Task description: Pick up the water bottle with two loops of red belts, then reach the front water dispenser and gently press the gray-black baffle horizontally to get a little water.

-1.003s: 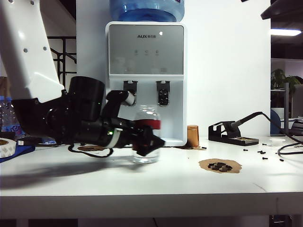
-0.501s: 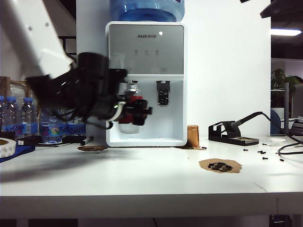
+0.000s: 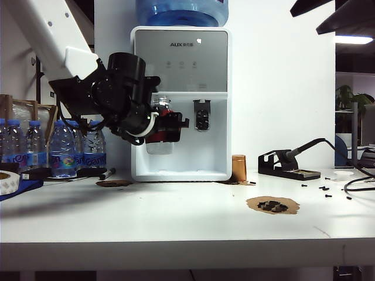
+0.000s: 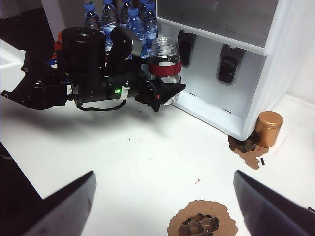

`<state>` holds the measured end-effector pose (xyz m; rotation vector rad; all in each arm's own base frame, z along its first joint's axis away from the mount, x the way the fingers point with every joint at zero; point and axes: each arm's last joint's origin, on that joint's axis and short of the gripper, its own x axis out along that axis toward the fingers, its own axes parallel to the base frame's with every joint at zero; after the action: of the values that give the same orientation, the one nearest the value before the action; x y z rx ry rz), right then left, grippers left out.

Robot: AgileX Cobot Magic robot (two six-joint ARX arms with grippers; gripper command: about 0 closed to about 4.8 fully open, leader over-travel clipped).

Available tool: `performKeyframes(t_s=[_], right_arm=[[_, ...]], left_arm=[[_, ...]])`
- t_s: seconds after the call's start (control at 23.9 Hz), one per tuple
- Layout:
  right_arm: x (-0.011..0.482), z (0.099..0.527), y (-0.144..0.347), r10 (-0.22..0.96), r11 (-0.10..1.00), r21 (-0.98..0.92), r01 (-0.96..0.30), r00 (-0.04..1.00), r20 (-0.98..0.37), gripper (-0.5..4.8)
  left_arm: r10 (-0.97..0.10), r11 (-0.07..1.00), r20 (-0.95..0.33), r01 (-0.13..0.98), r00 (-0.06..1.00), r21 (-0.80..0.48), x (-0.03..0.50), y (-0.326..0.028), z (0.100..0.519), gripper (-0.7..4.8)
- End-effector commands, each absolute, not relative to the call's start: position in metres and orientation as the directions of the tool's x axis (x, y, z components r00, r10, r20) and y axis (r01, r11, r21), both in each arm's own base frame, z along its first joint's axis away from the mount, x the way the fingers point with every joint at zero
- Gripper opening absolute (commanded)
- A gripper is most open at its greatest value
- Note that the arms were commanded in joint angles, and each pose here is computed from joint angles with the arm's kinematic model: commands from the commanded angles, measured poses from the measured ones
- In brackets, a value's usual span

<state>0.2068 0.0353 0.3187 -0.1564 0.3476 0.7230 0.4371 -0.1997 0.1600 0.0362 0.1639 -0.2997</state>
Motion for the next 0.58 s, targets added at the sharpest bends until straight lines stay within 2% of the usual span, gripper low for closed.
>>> performKeyframes(t_s=[0.04, 0.58], right_arm=[[0.208, 0.325, 0.037, 0.66, 0.718, -0.01, -0.696, 0.686, -0.307, 4.79], [0.208, 0.326, 0.037, 0.662, 0.723, 0.008, -0.69, 0.69, -0.292, 4.79]], left_arm=[[-0.266, 0.963, -0.137, 0.269, 0.954, 0.004, 0.448, -0.194, 0.161, -0.05], [-0.25, 0.968, -0.103, 0.25, 0.963, -0.012, 0.467, -0.194, 0.165, -0.05]])
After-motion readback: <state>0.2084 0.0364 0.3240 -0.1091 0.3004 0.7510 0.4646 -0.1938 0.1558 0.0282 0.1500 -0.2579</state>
